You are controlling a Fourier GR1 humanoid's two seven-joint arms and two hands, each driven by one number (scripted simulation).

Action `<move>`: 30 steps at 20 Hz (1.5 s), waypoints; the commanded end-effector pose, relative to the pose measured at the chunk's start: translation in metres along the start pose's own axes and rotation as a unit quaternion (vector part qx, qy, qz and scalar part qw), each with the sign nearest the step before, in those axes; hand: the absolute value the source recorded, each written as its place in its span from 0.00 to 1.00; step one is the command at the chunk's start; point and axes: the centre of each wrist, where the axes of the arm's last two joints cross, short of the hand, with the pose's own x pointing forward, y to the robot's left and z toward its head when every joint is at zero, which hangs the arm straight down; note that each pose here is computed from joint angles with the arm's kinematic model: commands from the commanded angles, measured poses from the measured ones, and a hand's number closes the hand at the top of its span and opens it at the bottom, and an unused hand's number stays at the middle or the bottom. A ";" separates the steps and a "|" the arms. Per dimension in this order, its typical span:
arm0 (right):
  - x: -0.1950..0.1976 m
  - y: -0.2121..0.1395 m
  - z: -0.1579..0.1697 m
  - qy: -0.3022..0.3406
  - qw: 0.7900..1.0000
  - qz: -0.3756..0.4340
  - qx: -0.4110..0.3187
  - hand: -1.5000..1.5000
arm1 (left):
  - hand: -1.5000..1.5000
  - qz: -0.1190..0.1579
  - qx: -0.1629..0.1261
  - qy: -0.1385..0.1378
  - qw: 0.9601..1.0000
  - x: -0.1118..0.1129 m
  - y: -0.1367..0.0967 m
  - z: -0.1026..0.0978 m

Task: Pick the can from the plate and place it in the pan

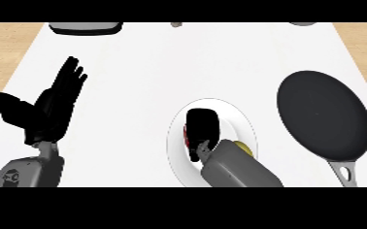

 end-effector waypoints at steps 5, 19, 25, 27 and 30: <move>0.003 -0.026 -0.015 -0.023 0.999 -0.014 -0.028 1.00 | 0.50 -0.002 0.003 0.005 1.000 0.002 0.005 0.003; -0.049 0.020 0.055 -0.049 0.992 -0.039 -0.108 1.00 | 0.50 0.009 0.009 0.008 1.000 0.007 -0.005 -0.006; -0.064 -0.023 0.083 -0.046 0.949 0.016 -0.310 1.00 | 0.50 0.004 0.015 0.007 1.000 -0.008 0.007 0.011; -0.067 -0.036 0.108 -0.045 0.934 0.012 -0.355 1.00 | 0.50 -0.003 0.022 0.007 1.000 -0.006 -0.001 0.010; -0.066 -0.058 0.151 -0.047 0.915 0.001 -0.401 1.00 | 0.50 -0.002 0.024 0.010 1.000 -0.007 0.002 0.000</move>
